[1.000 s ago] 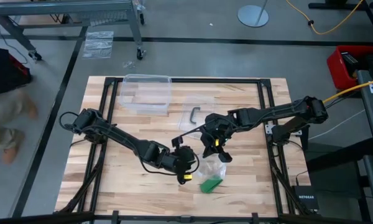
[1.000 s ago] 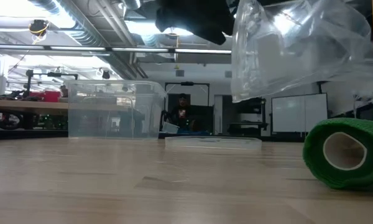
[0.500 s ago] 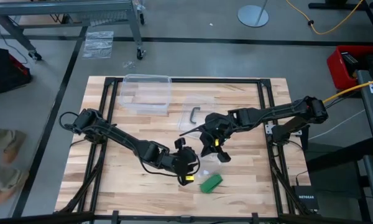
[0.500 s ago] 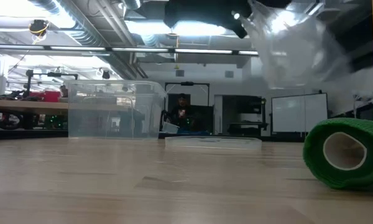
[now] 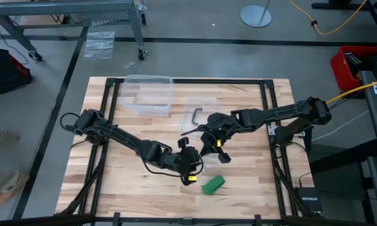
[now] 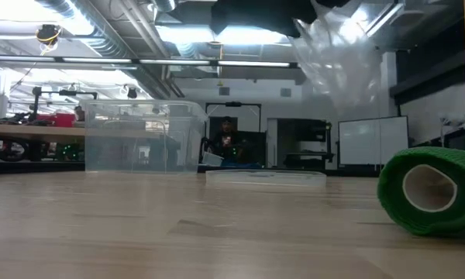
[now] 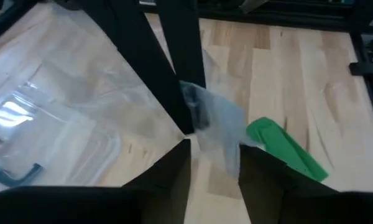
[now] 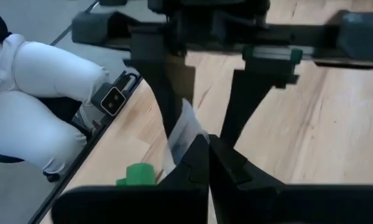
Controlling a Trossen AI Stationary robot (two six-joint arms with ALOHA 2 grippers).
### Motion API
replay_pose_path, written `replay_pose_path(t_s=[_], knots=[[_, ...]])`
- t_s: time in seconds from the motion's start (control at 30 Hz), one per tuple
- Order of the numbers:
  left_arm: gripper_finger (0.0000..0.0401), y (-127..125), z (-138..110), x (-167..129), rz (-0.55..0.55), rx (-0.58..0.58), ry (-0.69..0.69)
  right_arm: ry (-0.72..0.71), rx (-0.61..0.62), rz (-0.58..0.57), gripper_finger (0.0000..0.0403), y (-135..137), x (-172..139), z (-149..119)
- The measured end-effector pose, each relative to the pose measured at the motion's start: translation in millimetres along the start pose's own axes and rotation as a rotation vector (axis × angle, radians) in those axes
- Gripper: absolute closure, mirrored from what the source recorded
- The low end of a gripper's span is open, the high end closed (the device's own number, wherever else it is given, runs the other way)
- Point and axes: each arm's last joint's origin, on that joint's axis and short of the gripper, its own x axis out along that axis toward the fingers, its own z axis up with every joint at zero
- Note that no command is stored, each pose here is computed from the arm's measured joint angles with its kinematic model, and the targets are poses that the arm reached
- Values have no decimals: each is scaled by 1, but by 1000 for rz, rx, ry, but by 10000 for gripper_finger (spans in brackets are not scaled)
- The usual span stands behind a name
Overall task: Roll bandage
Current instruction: Open the transparent zip bag
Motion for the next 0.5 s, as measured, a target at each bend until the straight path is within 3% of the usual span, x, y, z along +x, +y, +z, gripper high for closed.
replay_pose_path(t_s=[0.2, 0.5], knots=[[387, 3, 0, 1, 19, 106, 3, -1, 0, 0, 403, 0, 0, 0], [399, 14, -11, 0, 217, 168, 79, -4, 2, -14, 396, 2, -6, 2]])
